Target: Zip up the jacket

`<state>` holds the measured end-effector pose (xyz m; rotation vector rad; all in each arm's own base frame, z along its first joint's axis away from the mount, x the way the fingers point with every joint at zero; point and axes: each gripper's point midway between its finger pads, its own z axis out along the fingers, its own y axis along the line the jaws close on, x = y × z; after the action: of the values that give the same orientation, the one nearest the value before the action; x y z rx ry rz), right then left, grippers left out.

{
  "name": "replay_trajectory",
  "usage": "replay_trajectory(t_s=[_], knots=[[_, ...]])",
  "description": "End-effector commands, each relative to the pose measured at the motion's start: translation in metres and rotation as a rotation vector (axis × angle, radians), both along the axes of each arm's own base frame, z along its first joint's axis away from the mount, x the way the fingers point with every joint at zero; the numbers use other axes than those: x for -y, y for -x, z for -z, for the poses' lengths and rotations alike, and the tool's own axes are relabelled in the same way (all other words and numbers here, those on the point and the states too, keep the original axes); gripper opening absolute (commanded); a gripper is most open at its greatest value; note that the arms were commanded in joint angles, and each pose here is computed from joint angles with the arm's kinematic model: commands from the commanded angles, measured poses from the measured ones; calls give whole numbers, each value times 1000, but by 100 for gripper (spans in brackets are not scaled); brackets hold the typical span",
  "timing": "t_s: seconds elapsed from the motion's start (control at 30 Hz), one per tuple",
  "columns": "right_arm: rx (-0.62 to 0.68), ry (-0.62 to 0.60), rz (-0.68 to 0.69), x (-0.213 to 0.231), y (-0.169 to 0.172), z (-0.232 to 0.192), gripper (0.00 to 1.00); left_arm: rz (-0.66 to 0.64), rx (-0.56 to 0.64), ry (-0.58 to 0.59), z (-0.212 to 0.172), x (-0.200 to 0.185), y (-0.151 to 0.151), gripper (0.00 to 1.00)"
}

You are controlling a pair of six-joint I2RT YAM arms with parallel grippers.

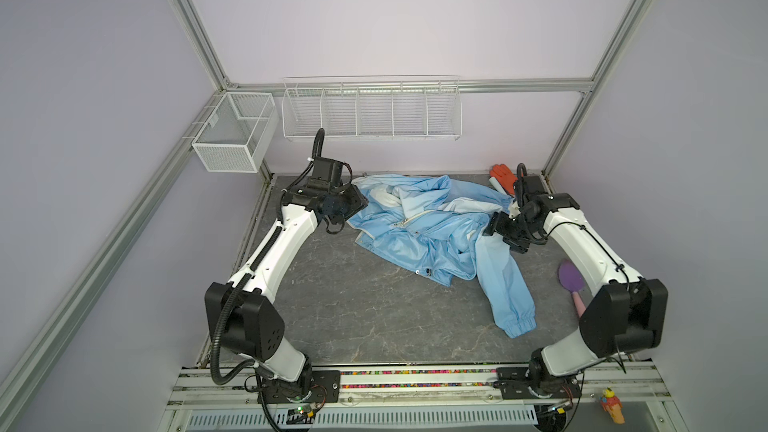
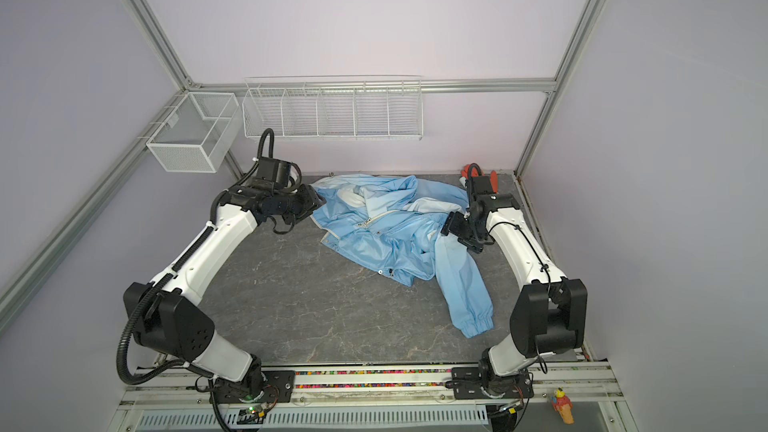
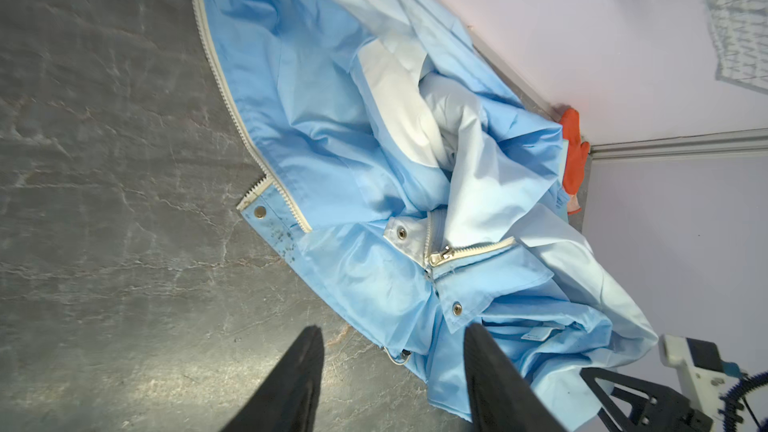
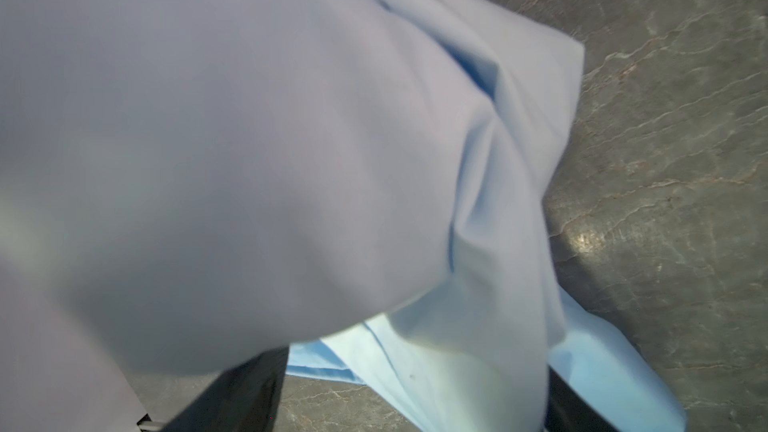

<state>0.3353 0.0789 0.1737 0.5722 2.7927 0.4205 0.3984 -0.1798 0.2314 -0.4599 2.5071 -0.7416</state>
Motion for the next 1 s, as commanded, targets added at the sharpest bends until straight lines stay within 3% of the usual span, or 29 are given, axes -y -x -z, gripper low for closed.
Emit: replay_trajectory(t_s=[0.0,0.27,0.33,0.5,0.77,0.83,0.97], knots=[[124,64,-42,-3,-4,-44,85,-25,-20,20,22,5,-12,54],[165,176,-353,-94,-13,-65,86,-154,-212,119,106,-30,-34,53],[158,173,-428,-125,-15,-60,98,-152,-232,134,120,-27,-38,53],[114,207,-532,-168,-23,-39,92,-163,-262,204,147,-17,-46,54],[30,272,-626,-193,-41,6,88,-125,-266,253,177,4,-71,53],[8,306,-631,-193,-47,22,88,-102,-252,259,177,11,-78,48],[-13,355,-626,-193,-61,41,90,-46,-221,291,165,25,-91,11]])
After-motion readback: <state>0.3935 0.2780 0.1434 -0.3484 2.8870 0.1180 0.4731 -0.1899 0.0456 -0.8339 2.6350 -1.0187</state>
